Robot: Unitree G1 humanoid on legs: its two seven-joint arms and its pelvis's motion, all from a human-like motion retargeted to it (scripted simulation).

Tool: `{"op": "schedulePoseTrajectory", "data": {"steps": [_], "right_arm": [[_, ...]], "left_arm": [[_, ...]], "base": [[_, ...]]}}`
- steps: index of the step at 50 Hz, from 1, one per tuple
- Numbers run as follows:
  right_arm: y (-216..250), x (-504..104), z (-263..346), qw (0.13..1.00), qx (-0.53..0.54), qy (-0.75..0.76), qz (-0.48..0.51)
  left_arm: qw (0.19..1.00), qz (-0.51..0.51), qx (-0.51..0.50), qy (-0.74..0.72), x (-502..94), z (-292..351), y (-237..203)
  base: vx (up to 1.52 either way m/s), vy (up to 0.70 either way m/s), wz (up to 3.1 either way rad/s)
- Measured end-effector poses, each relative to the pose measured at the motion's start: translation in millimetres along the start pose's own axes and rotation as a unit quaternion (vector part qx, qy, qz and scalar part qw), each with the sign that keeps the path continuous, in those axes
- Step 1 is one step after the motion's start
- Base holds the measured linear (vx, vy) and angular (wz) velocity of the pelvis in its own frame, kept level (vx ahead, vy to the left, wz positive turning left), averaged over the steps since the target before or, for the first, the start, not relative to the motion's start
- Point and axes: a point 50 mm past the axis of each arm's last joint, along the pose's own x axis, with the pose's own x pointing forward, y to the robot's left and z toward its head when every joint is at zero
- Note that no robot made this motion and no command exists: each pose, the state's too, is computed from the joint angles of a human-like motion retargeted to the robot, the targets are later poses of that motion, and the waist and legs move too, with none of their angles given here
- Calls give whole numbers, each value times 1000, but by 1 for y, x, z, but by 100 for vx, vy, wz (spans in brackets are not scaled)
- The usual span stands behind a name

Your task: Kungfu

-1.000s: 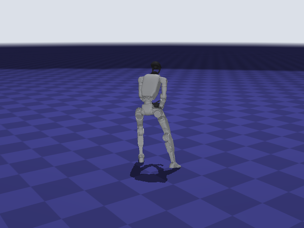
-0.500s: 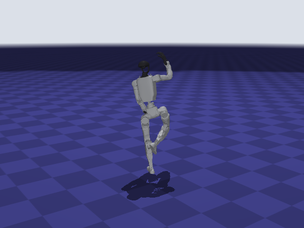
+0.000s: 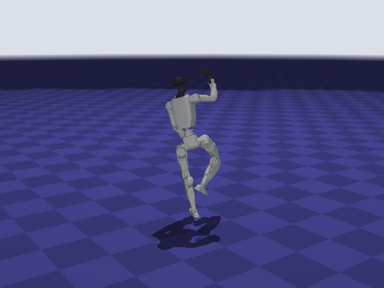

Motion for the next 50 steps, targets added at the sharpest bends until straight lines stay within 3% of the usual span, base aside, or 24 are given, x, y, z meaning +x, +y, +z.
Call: {"op": "schedulePoseTrajectory", "data": {"steps": [8, 18, 30, 35, 42, 47, 50], "right_arm": [[19, -14, -17, 997, 69, 41, -12], [80, -60, -45, 961, 244, 130, -31], [152, -118, -55, 874, 421, 240, 18], [189, -157, -54, 785, 530, 319, -4], [253, -234, -27, 580, 704, 404, -66], [282, -301, 3, 426, 765, 471, -111], [286, -331, 17, 375, 758, 523, -110]], "left_arm": [[999, 8, -5, -47, 6, 22, 0], [989, 16, -54, -135, 12, 47, -2], [974, -68, -46, -213, 36, 97, -33], [967, -58, -11, -248, 35, 123, -37], [952, -103, 23, -288, 38, 145, -53], [938, -243, -57, -241, 49, 117, -70], [939, -251, -105, -211, 55, 95, -74]], "base": [[-9, 11, -17], [-3, -3, -26], [-2, -4, 13], [-6, 9, 4], [-13, 8, 7], [-14, 1, 2], [-6, 4, 13]]}}
